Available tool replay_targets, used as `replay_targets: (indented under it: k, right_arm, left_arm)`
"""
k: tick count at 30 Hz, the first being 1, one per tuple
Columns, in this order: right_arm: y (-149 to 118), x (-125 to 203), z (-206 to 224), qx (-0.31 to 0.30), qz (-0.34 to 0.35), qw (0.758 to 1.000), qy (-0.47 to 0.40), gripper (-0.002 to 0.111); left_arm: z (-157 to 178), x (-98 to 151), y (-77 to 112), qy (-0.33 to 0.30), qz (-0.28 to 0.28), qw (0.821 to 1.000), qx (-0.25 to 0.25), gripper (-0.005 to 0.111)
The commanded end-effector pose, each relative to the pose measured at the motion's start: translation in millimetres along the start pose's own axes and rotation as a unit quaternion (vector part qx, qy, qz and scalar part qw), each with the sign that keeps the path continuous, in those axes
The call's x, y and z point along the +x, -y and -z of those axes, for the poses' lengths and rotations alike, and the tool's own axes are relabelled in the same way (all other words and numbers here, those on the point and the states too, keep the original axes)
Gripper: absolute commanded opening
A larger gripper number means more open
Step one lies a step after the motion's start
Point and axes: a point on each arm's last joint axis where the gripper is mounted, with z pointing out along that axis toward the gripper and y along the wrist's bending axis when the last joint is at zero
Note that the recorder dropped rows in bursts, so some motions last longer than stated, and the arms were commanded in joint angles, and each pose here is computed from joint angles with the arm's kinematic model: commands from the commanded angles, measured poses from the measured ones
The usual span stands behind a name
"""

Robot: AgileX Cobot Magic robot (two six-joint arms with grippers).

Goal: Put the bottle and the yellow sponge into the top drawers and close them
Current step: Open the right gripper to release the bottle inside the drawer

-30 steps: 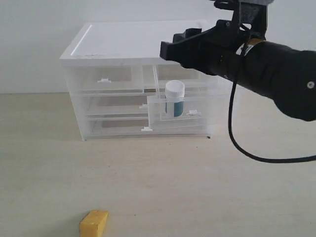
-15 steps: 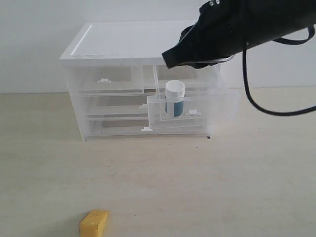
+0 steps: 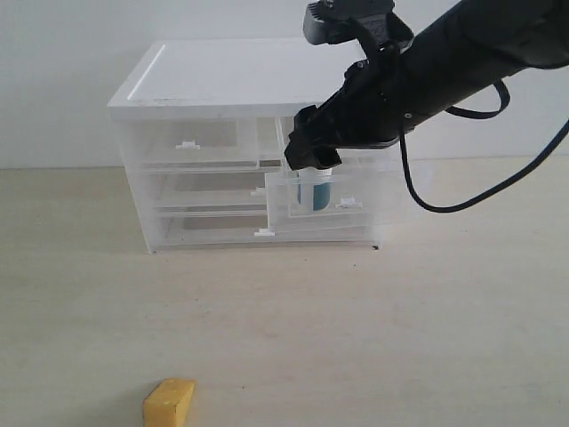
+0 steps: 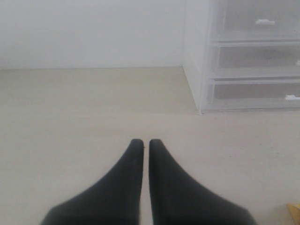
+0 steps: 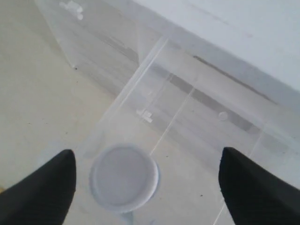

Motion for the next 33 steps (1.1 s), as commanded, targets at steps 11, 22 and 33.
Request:
replay_targets:
  k: [11,22,33]
  right_arm:
    - [27,0,6,0.103,0.025,0.994,-0.008,0.074]
    - [22,5,6,0.074,0.008,0.997,-0.033,0.059]
    - [20,4,5,0.063,0.009,0.998,-0.026,0.029]
  left_arm:
    - [0,1,0.0,0.000,-0.002,1.000,-0.001,0.004]
    - [0,1,0.0,0.000,-0.002,1.000,-0.001,0.004]
    - [0,1,0.0,0.000,-0.002,1.000,-0.001,0.004]
